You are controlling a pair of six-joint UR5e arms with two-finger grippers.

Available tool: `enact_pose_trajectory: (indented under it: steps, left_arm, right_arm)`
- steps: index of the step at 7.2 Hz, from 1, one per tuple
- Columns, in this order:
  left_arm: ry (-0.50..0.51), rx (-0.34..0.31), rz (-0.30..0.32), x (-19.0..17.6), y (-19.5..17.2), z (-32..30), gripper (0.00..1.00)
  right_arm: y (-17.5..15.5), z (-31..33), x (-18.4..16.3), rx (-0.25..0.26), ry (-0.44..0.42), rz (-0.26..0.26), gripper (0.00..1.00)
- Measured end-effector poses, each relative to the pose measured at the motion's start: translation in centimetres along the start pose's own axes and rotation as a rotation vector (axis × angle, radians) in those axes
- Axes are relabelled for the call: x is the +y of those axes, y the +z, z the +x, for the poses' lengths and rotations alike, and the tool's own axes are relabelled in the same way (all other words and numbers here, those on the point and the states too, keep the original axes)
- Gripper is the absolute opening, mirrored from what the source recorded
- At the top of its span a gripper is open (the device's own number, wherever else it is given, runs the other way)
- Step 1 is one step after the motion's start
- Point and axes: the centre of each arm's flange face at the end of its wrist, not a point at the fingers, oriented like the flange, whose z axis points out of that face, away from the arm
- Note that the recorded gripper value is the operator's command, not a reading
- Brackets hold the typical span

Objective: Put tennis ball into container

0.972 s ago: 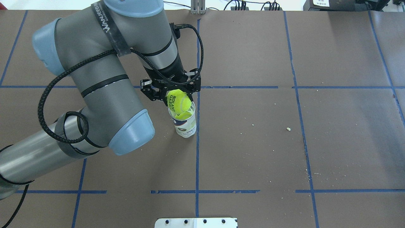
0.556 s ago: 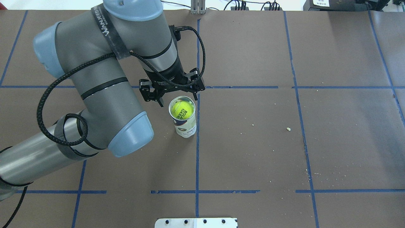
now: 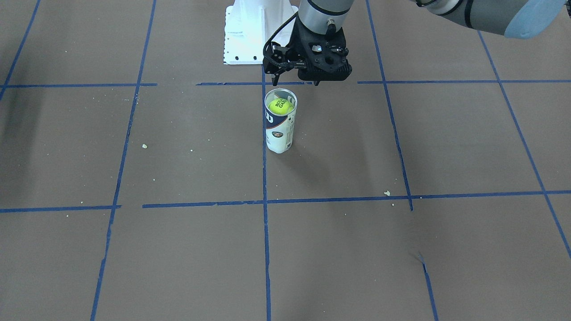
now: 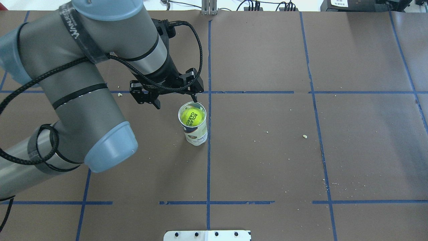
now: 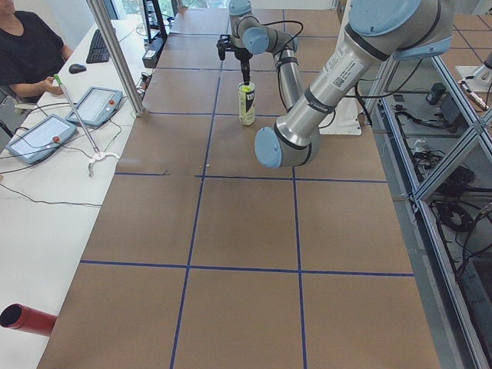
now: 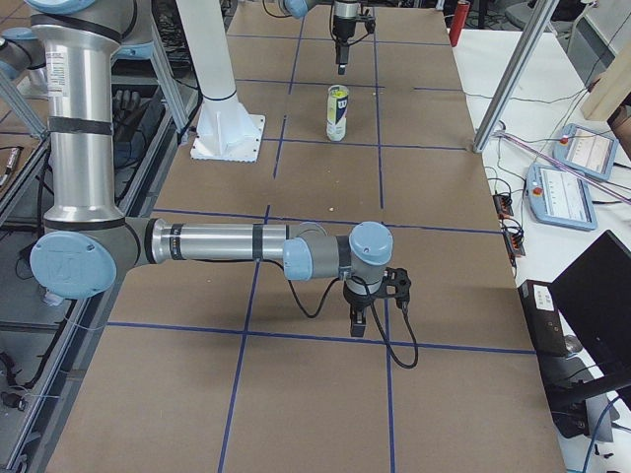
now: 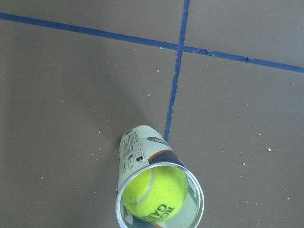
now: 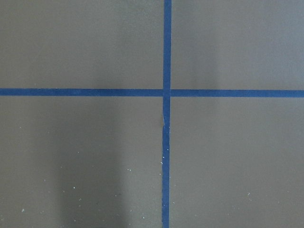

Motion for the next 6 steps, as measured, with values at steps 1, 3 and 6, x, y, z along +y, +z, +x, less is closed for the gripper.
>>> enact_pose_trajectory:
  steps: [1, 3, 6]
  left_arm:
    - [0.057, -0.024, 0.059, -3.1, -1.7, -3.3, 1.0]
    - [0.171, -0.103, 0.134, -10.0, -5.3, -13.5, 1.0]
    - [0.297, -0.212, 0.095, -19.2, -8.3, -40.3, 1.0]
  right_arm:
    - [0.0, 0.0, 0.0, 0.0, 0.0, 0.0, 1.0]
    - [0.0, 0.0, 0.0, 0.0, 0.0, 0.0, 1.0]
    - [0.0, 0.0, 0.0, 0.0, 0.0, 0.0, 1.0]
